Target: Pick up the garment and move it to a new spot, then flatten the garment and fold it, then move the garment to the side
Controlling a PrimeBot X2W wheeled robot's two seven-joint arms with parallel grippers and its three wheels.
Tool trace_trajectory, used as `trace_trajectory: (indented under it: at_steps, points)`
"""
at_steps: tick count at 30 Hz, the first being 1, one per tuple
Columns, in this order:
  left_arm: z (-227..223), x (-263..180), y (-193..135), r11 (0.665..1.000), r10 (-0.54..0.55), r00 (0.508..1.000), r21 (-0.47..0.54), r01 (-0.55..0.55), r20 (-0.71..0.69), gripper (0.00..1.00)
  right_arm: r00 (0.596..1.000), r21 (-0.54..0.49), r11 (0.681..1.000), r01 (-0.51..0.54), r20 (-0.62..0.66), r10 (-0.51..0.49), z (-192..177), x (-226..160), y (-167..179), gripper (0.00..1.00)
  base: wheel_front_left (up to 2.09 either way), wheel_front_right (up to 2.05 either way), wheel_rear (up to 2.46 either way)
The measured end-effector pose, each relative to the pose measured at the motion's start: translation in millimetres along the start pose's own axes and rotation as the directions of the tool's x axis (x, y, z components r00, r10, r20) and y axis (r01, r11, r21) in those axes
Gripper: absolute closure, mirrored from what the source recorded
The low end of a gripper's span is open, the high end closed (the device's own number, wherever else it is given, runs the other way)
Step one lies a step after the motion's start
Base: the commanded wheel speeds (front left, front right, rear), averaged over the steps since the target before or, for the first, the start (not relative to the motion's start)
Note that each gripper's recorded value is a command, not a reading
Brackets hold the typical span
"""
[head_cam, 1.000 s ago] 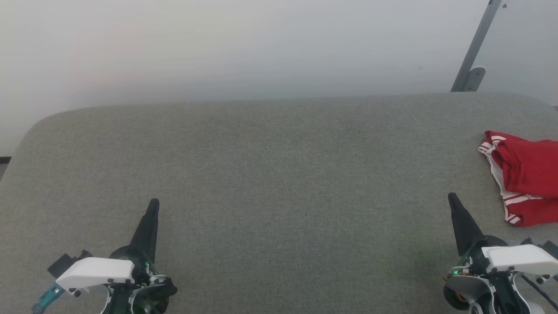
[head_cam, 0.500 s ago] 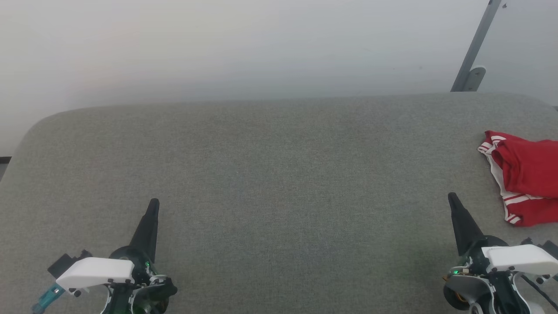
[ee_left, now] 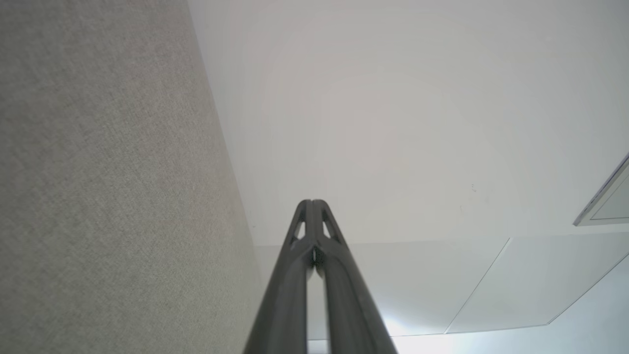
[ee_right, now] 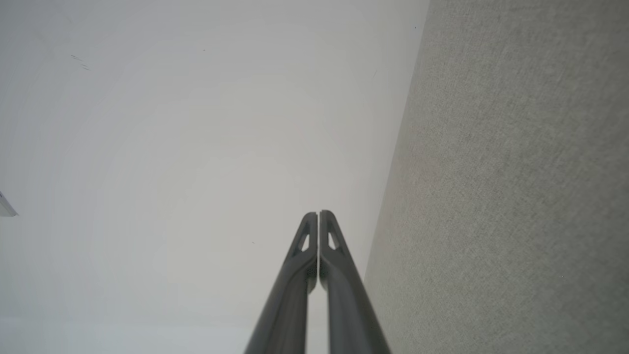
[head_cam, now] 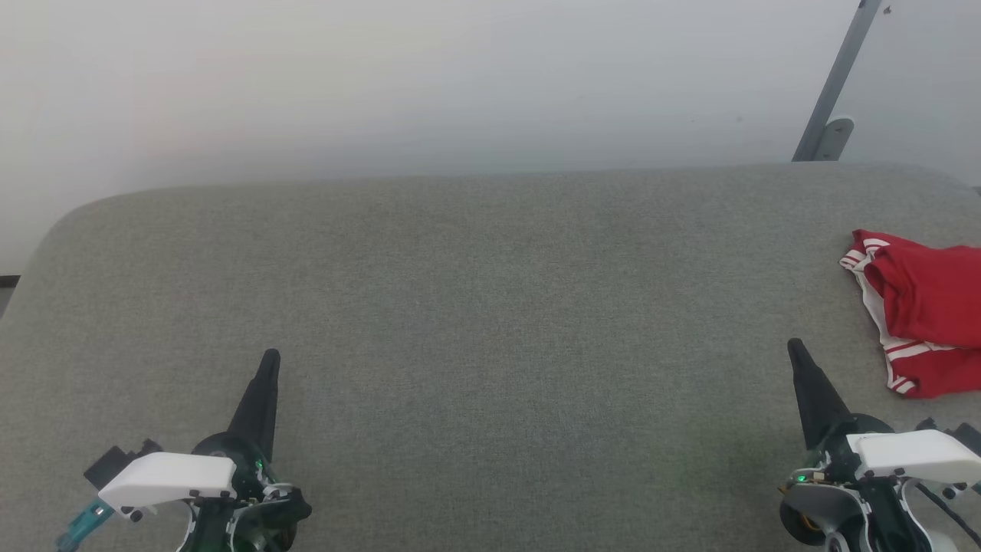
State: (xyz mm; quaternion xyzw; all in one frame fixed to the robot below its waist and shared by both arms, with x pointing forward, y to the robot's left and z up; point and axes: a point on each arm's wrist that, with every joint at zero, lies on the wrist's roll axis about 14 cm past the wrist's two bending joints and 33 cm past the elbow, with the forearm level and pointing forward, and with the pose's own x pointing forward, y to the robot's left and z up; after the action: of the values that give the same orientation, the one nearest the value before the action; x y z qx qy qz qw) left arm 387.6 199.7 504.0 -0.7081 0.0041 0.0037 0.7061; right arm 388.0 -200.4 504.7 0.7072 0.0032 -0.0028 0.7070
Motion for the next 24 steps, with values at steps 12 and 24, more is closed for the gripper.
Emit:
trace_trajectory:
  at_steps: [12,24]
  points:
    - [0.0,0.0,0.0,1.0,0.0,1.0,0.0,0.0,0.0,1.0,1.0,0.0,1.0,0.0,0.0,0.0,0.0,0.0,0.0,1.0,0.0,0.0,0.0]
    - [0.0,0.0,0.0,1.0,0.0,1.0,0.0,0.0,0.0,1.0,1.0,0.0,1.0,0.0,0.0,0.0,0.0,0.0,0.1,1.0,0.0,0.0,0.0]
